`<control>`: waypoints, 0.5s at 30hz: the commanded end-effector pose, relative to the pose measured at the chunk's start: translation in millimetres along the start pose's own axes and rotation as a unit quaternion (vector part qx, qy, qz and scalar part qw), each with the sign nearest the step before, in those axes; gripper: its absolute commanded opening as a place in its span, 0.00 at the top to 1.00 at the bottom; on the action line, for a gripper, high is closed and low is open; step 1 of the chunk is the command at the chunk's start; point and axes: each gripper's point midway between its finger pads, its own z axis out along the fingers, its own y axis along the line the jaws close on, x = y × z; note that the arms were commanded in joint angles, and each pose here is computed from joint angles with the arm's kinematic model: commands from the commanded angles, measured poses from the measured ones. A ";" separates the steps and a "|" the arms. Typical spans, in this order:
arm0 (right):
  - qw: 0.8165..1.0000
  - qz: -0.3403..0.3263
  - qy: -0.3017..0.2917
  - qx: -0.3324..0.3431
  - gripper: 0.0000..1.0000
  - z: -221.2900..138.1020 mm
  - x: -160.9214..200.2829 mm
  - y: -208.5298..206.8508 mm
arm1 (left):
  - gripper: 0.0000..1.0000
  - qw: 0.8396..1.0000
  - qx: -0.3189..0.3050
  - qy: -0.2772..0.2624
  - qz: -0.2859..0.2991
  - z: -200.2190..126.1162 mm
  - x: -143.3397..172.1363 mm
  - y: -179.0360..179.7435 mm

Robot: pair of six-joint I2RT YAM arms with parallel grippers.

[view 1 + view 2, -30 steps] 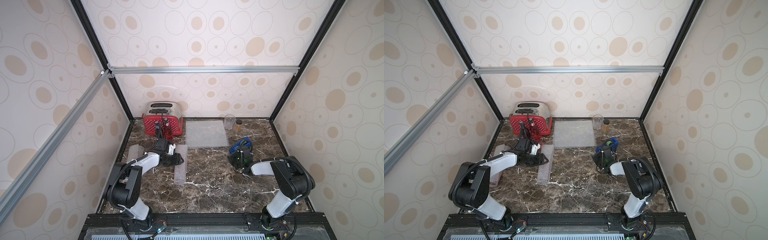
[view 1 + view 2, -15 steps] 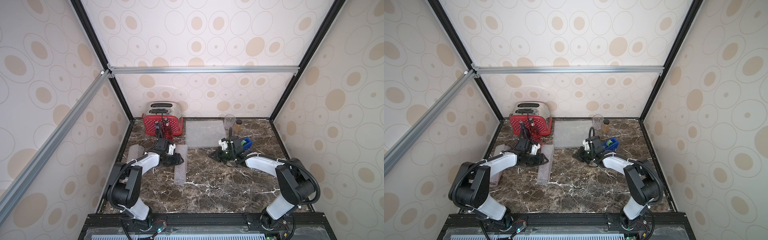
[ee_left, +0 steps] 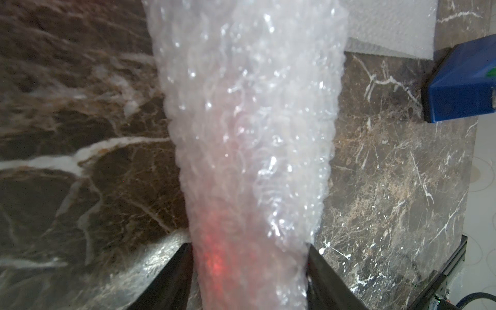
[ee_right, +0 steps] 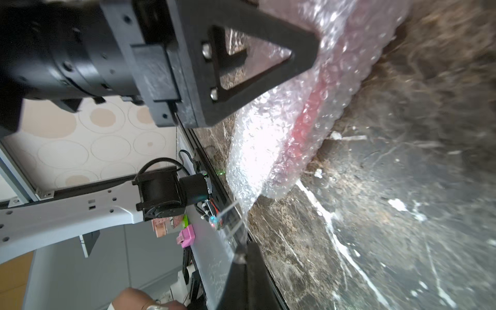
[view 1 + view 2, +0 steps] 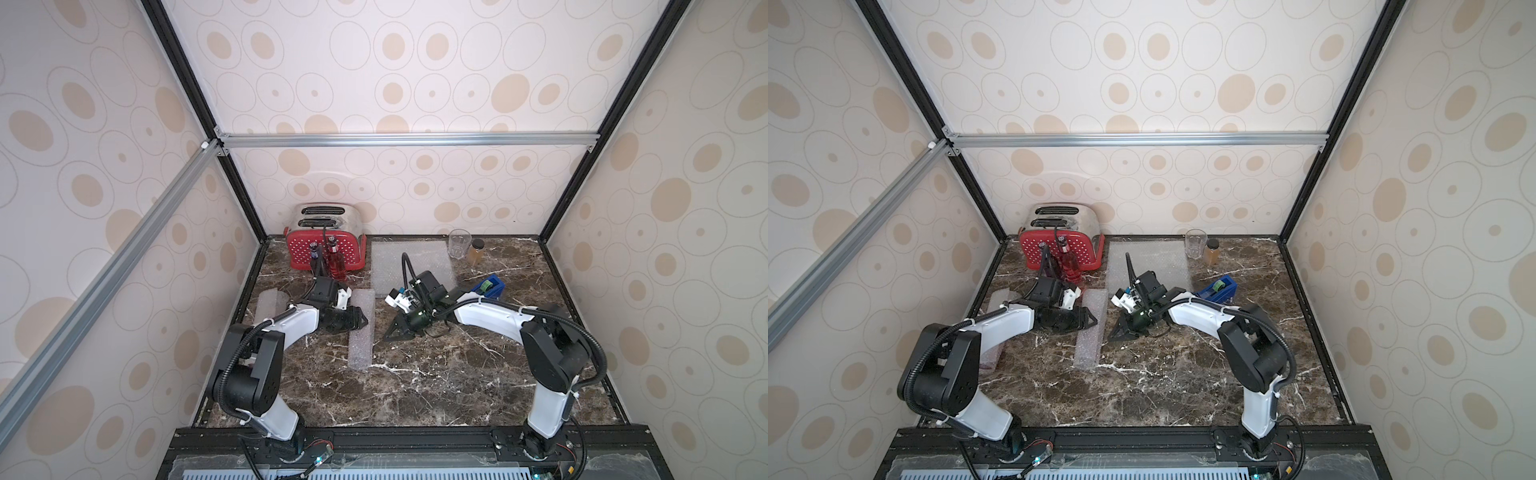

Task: Wrap wine bottles in bubble wrap
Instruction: Stick the tape on the bubble wrap.

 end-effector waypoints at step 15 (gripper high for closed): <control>0.997 0.018 0.075 -0.002 1.00 48.4 -27.3 -14.1 | 0.38 0.999 -0.020 0.027 -0.003 3.6 10.9 8.1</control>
